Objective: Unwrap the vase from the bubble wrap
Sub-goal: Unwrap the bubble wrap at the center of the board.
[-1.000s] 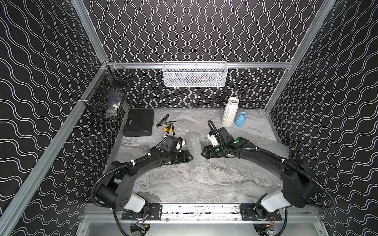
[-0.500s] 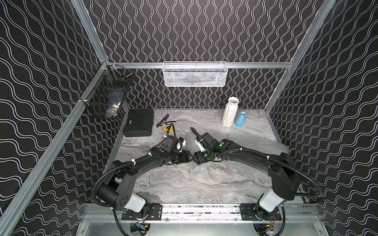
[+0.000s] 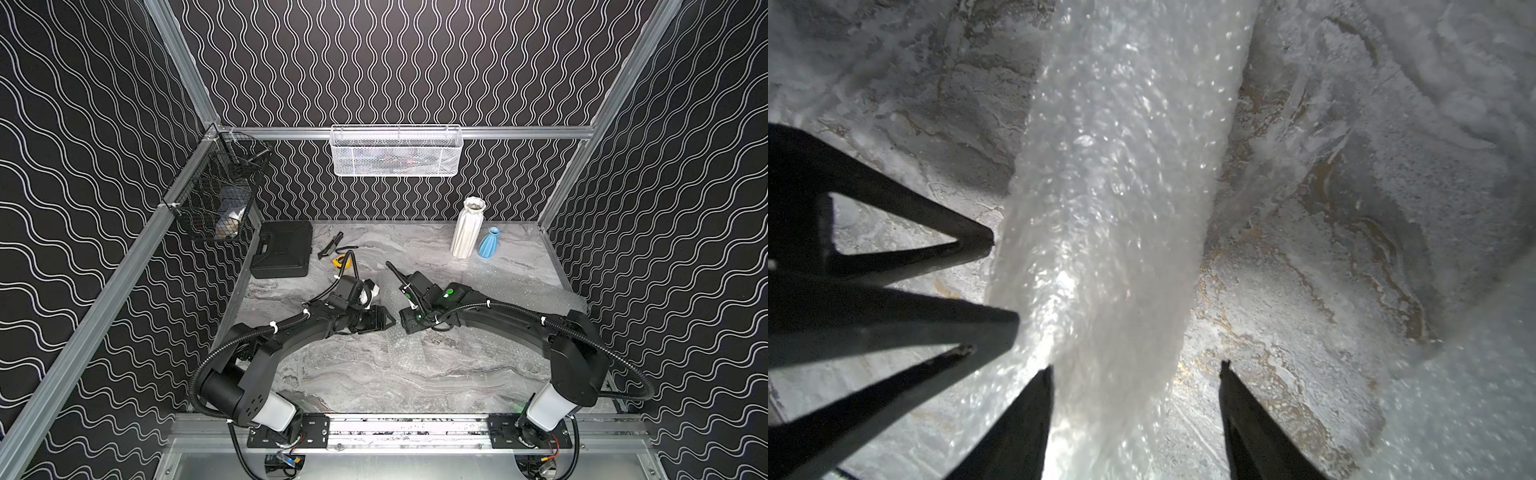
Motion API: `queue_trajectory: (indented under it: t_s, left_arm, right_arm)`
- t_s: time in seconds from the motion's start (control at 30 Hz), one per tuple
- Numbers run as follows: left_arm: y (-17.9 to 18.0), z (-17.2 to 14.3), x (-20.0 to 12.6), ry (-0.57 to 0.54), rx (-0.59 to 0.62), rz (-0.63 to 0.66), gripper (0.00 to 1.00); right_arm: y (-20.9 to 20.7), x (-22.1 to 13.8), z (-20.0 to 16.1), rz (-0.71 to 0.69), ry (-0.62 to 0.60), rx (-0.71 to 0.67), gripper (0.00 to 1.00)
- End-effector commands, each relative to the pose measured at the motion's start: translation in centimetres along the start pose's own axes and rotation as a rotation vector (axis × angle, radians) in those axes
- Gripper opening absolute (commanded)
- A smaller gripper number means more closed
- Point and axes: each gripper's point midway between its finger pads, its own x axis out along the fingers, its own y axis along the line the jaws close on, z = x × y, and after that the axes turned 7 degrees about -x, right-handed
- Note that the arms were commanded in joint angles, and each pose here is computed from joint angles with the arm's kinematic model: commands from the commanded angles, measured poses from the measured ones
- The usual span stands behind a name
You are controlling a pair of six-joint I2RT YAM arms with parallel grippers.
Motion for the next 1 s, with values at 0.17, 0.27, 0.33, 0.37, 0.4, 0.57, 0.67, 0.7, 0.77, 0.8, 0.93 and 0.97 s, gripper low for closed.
queue_trajectory:
  t_s: [0.17, 0.27, 0.33, 0.37, 0.4, 0.57, 0.67, 0.7, 0.77, 0.8, 0.93, 0.97]
  left_arm:
    - [-0.2, 0.3, 0.1, 0.001, 0.014, 0.002, 0.62]
    - [-0.2, 0.3, 0.2, 0.005, 0.014, 0.003, 0.62]
    - [-0.2, 0.3, 0.2, 0.006, 0.017, 0.002, 0.62]
    - [-0.2, 0.3, 0.2, 0.005, 0.019, 0.002, 0.62]
    - [-0.2, 0.3, 0.2, 0.006, 0.017, 0.005, 0.62]
    - [-0.4, 0.4, 0.2, 0.008, 0.02, -0.002, 0.62]
    - [-0.5, 0.3, 0.4, 0.015, 0.019, -0.008, 0.63]
    - [-0.5, 0.3, 0.3, 0.015, 0.02, -0.009, 0.62]
    - [-0.5, 0.2, 0.4, 0.019, 0.02, -0.011, 0.62]
    - [-0.7, 0.2, 0.4, 0.02, 0.022, -0.016, 0.63]
    - [-1.1, 0.3, 0.4, 0.025, 0.019, -0.036, 0.64]
    - [-1.2, 0.3, 0.5, 0.025, 0.018, -0.04, 0.64]
  right_arm:
    - [-1.0, -0.6, -0.7, -0.085, 0.027, -0.016, 0.61]
    - [-0.9, -0.7, -1.0, -0.098, 0.034, -0.027, 0.6]
    - [-0.6, -0.7, -1.3, -0.098, 0.04, -0.04, 0.59]
    - [-0.6, -0.7, -1.3, -0.101, 0.042, -0.043, 0.59]
    - [-0.5, -0.8, -1.4, -0.103, 0.044, -0.047, 0.58]
    - [-0.2, -0.9, -1.6, -0.124, 0.062, -0.073, 0.52]
    - [-0.2, -0.7, -1.9, -0.134, 0.075, -0.083, 0.48]
    - [-0.2, -0.6, -2.0, -0.137, 0.079, -0.085, 0.48]
    - [-0.1, -0.6, -2.2, -0.142, 0.086, -0.089, 0.47]
    - [-0.1, -0.6, -2.3, -0.147, 0.09, -0.091, 0.46]
    - [-0.3, -0.8, -2.4, -0.172, 0.093, -0.088, 0.42]
    - [-0.4, -0.8, -2.4, -0.178, 0.094, -0.087, 0.41]
